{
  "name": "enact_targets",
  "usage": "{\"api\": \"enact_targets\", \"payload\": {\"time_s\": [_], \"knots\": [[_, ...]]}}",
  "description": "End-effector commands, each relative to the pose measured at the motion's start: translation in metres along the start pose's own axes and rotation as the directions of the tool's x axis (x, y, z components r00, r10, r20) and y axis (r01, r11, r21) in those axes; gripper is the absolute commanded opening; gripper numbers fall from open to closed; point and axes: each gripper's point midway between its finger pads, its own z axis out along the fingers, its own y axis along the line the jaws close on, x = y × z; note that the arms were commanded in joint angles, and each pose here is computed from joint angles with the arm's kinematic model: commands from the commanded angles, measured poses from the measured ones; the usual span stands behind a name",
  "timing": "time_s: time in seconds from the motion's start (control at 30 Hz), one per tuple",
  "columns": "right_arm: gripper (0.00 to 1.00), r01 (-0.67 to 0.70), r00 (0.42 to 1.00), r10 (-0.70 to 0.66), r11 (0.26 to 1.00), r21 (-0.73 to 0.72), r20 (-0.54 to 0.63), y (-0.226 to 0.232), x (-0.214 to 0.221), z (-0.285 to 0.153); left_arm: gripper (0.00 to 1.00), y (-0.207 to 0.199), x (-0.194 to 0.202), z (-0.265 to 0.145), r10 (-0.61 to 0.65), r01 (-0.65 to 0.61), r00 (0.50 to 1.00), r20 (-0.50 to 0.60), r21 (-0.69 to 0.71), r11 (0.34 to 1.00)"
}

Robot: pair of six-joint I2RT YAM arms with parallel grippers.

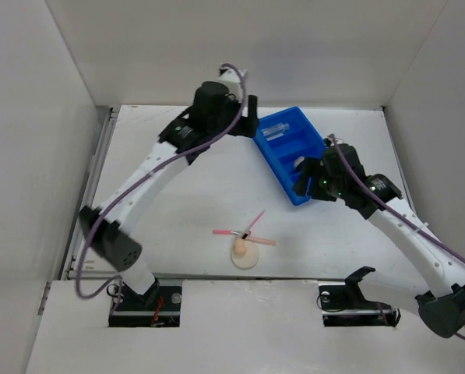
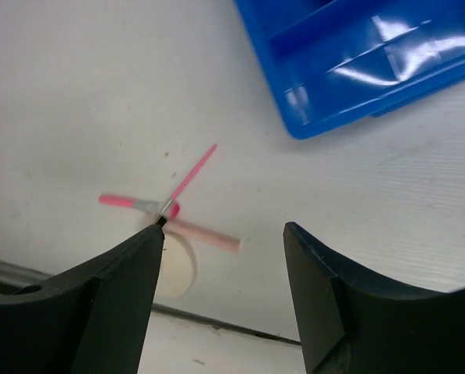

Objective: Organize the makeup

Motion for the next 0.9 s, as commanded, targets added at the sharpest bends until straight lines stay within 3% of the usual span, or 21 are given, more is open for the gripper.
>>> {"api": "enact_targets", "payload": {"time_s": [0.0, 0.07, 0.1, 0.17, 0.23, 0.27, 0.53, 0.6, 0.87], "knots": [[0.7, 0.057, 0.998, -0.059, 0.994, -0.097, -0.022, 0.037, 0.015, 0.012, 0.73, 0.07, 0.035, -0.073, -0.106, 0.072, 0.992, -0.067, -0.389, 0.918], [0.7, 0.125, 0.984, -0.138, 0.985, -0.116, -0.11, 0.055, 0.051, 0.028, 0.73, 0.086, 0.046, -0.111, -0.197, 0.146, 0.979, -0.049, -0.501, 0.853], [0.71, 0.146, 0.98, -0.163, 0.979, -0.14, -0.118, 0.066, 0.058, 0.032, 0.74, 0.103, 0.072, -0.132, -0.216, 0.115, 0.971, -0.1, -0.597, 0.794], [0.71, 0.21, 0.954, -0.248, 0.953, -0.216, -0.166, 0.091, 0.091, 0.034, 0.74, 0.109, 0.09, -0.153, -0.255, 0.133, 0.962, -0.103, -0.639, 0.758], [0.78, 0.239, 0.938, -0.297, 0.929, -0.282, -0.182, 0.113, 0.111, 0.039, 0.74, 0.116, 0.106, -0.179, -0.285, 0.162, 0.956, -0.078, -0.669, 0.726], [0.85, 0.267, 0.882, -0.391, 0.874, -0.405, -0.264, 0.135, 0.155, 0.035, 0.74, 0.115, 0.113, -0.193, -0.296, 0.186, 0.953, -0.06, -0.658, 0.73], [0.85, 0.33, 0.79, -0.508, 0.824, -0.461, -0.343, 0.159, 0.225, 0.048, 0.74, 0.117, 0.115, -0.218, -0.296, 0.2, 0.955, -0.033, -0.666, 0.719], [0.85, 0.328, 0.786, -0.508, 0.826, -0.458, -0.354, 0.163, 0.231, 0.052, 0.74, 0.117, 0.116, -0.22, -0.296, 0.2, 0.955, -0.032, -0.666, 0.719], [0.69, 0.365, 0.804, -0.493, 0.85, -0.379, -0.332, 0.166, 0.226, 0.078, 0.74, 0.119, 0.121, -0.221, -0.293, 0.192, 0.955, -0.037, -0.675, 0.712]]}}
